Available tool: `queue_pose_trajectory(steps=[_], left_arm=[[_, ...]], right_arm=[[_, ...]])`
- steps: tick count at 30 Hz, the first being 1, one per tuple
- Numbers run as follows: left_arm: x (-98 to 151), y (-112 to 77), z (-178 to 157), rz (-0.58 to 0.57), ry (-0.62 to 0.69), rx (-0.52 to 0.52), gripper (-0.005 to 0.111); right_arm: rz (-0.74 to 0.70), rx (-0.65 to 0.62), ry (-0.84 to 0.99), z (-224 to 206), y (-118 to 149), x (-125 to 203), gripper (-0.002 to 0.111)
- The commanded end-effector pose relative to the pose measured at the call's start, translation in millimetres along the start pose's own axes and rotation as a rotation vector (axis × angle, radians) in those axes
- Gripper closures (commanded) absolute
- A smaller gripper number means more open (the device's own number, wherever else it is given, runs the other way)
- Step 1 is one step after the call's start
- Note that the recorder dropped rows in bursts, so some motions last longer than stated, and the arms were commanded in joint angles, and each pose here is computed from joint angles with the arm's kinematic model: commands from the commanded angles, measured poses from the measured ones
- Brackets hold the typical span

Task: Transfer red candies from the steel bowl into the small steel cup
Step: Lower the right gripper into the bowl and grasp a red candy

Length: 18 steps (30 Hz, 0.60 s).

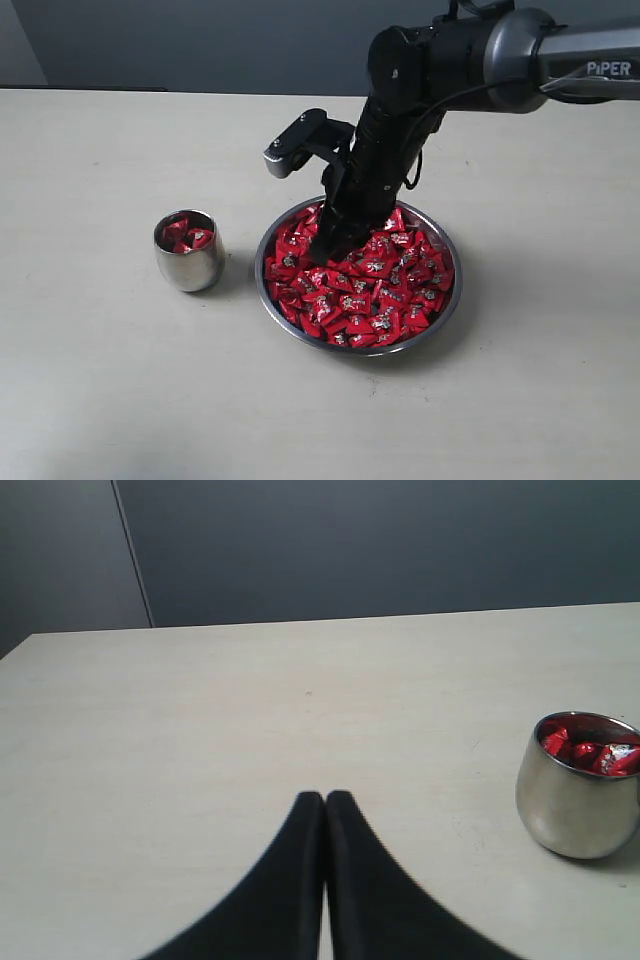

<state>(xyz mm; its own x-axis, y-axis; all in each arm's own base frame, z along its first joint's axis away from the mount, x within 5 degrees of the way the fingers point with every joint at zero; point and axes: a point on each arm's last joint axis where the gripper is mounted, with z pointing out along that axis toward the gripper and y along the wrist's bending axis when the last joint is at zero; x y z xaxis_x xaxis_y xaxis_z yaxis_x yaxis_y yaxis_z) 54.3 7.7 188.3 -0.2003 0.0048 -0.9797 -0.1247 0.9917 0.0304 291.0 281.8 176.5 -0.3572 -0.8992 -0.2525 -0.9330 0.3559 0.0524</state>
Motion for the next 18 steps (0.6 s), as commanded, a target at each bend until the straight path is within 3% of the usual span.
queue_pose_trajectory(steps=[1,18], left_arm=[[0.9,-0.1,0.0,-0.005,-0.003,0.000,0.106],[0.9,-0.1,0.0,-0.005,-0.003,0.000,0.106]], right_arm=[[-0.009,0.024,-0.017,5.1,2.5,-5.9,0.072],[0.001,0.105,0.034,31.5,-6.9,-3.2,0.072]])
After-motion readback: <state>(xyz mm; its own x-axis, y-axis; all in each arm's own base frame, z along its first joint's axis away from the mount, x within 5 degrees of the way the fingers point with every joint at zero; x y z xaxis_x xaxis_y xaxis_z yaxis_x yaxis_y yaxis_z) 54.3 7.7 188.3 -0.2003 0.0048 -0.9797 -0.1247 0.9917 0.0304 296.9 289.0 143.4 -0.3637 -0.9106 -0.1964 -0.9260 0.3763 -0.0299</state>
